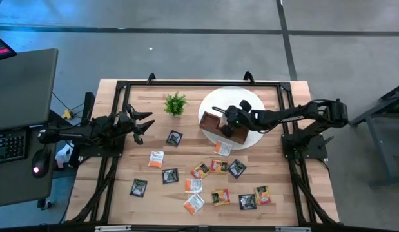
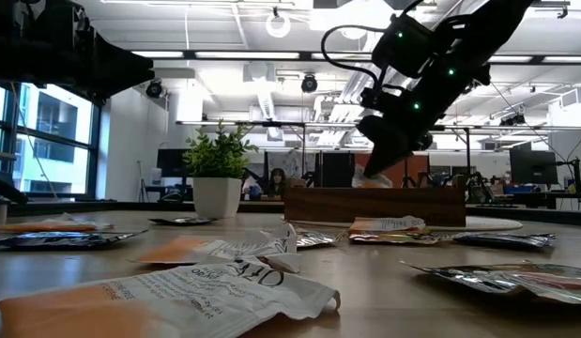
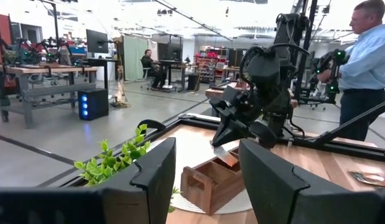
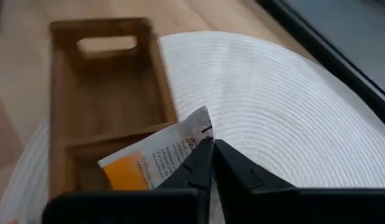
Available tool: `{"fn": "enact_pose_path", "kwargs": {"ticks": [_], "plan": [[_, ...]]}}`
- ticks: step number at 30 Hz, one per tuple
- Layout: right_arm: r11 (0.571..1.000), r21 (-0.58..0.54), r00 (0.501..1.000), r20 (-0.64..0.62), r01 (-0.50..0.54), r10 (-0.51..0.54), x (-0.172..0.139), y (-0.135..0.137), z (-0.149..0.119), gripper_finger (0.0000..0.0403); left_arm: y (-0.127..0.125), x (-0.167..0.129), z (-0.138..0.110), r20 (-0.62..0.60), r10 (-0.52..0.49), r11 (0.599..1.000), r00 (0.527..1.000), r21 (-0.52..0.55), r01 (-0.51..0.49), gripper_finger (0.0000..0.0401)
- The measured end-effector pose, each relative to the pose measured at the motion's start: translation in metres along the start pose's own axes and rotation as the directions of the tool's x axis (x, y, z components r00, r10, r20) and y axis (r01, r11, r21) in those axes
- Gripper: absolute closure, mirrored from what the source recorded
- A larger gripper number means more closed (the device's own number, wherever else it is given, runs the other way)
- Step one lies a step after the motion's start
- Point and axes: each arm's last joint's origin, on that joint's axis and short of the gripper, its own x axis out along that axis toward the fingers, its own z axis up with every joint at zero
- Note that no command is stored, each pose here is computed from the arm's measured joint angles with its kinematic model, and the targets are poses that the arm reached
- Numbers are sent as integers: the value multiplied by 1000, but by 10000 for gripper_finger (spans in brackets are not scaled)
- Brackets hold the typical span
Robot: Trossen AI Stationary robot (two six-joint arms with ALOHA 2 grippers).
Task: Pick & Place Tea
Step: Put the white tea bag into the middle compartment of the wooden organizer
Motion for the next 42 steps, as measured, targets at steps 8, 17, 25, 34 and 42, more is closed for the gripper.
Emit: {"fn": "enact_pose_path", "kwargs": {"ticks": [8,17,25,34,42], "plan": [[998,-27,998,-14,-55,54,0,1,0,312,0,0,0,-1,1,1000,1000,0,-1,226],[937,-92,940,28,-337,341,-40,14,35,279,0,0,0,0,1,1000,1000,0,-1,226],[867,308,861,-210,-391,463,-47,50,5,278,0,0,0,2,0,1000,1000,-7,0,226],[803,563,856,-304,-193,419,-52,81,-22,278,-1,0,-1,-5,-29,998,1000,-51,29,226],[757,652,830,-444,42,337,-45,85,-43,279,-1,0,-1,-5,-51,997,999,-52,50,226]]}}
